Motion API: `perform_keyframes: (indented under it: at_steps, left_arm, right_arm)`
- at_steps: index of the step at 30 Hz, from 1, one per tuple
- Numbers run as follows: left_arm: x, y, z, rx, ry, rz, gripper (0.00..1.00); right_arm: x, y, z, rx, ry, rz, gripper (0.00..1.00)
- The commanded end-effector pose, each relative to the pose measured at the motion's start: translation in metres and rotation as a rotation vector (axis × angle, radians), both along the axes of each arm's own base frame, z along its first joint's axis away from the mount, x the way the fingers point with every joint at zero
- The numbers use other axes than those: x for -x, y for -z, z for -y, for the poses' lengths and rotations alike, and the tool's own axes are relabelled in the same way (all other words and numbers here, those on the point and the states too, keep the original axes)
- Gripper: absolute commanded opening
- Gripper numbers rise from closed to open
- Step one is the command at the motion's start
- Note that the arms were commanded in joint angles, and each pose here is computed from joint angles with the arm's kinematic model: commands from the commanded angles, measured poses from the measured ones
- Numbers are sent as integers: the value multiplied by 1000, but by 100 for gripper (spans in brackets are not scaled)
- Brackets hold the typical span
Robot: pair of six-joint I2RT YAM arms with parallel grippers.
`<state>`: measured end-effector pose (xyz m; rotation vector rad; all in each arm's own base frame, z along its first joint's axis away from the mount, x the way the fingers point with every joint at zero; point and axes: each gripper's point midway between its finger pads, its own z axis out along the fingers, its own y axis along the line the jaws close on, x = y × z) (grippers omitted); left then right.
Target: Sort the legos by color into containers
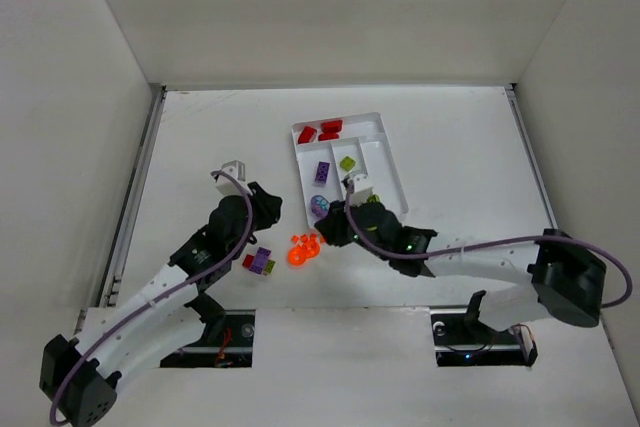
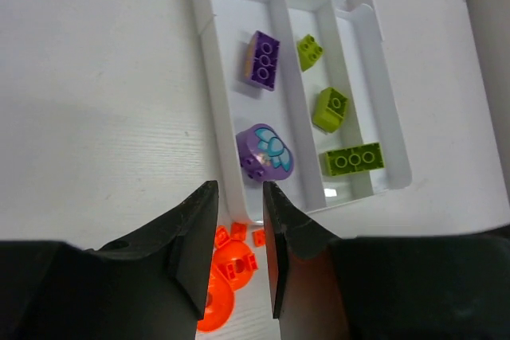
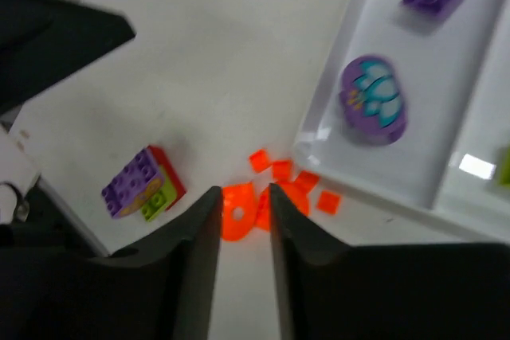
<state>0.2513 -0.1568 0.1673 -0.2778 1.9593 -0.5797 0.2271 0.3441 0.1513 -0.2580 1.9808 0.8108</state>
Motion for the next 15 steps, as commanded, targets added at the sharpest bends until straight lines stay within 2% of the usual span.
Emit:
perform_keyframes:
  at_steps: [1,3,4,6,8,11,15]
  left_arm:
    - [4,15,-24,-25,-79,-41,26]
    - [4,22,-33,-28,-109,-57,27]
    - [4,26,-35,-26,-119,-65,27]
    - [4,30,-36,-18,-119,-72,28]
    - [3,32,-34,-13,-113,-74,29]
    - [2,32,-32,-8,-105,-64,30]
    - [-1,29,-31,-10,-104,-50,31]
  right_arm:
    - [24,6,-31,54,-94,-6,43]
    - [32,19,-44,84,-110,-19,61]
    - [34,25,-47,102,-112,-24,66]
    - [36,42,-51,148,-106,-52,69]
    - [36,57,-51,192,-92,-89,66]
    - [37,70,-52,221,-79,-131,53]
    - [38,78,-57,219,-72,-166,46]
